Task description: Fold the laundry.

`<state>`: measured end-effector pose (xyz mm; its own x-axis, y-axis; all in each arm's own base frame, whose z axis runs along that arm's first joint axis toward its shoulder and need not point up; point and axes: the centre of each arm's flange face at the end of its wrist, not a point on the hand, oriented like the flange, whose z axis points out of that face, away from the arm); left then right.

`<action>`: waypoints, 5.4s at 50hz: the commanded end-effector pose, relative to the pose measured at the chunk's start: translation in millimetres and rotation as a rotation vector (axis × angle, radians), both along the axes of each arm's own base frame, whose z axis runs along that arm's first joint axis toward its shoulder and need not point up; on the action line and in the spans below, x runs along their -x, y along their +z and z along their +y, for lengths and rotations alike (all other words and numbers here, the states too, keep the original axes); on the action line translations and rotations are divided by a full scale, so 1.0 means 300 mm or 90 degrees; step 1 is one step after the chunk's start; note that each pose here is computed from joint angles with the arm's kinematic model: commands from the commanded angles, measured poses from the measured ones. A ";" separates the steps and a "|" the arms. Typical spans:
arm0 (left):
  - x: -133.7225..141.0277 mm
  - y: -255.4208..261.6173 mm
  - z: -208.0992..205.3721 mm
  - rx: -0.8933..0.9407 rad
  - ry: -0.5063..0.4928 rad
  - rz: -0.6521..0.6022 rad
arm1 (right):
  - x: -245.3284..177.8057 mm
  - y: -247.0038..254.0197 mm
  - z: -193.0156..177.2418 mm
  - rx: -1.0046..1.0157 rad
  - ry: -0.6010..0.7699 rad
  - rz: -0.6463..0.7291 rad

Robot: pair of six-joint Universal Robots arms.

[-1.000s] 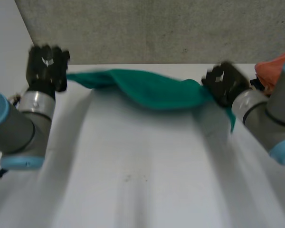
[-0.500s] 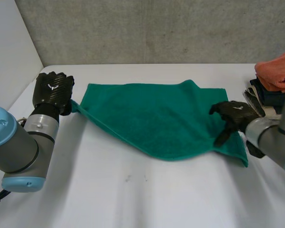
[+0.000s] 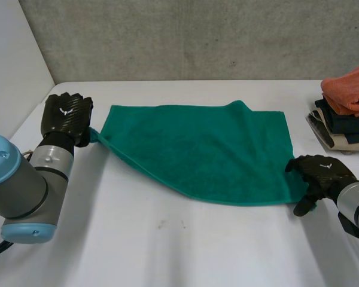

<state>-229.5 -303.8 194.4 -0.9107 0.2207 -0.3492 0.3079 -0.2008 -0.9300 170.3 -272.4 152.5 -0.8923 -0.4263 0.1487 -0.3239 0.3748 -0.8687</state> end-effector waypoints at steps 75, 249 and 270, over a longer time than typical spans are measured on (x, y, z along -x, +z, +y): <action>0.182 -0.159 -0.212 -0.016 0.015 -0.200 | -0.193 -0.032 -0.483 0.301 0.059 0.373; 0.311 -0.221 0.279 -0.220 -0.178 -0.045 | -0.310 -0.095 0.154 0.138 0.227 0.150; 0.143 -0.105 0.206 -0.161 0.020 -0.079 | -0.268 -0.060 0.123 0.157 0.203 0.170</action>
<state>-278.0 -255.0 148.6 -0.8713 0.2825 -0.4013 0.4351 0.0665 -0.8979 251.2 -233.6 125.8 -0.6479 -0.6118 0.4538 -0.6036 0.0490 -0.7957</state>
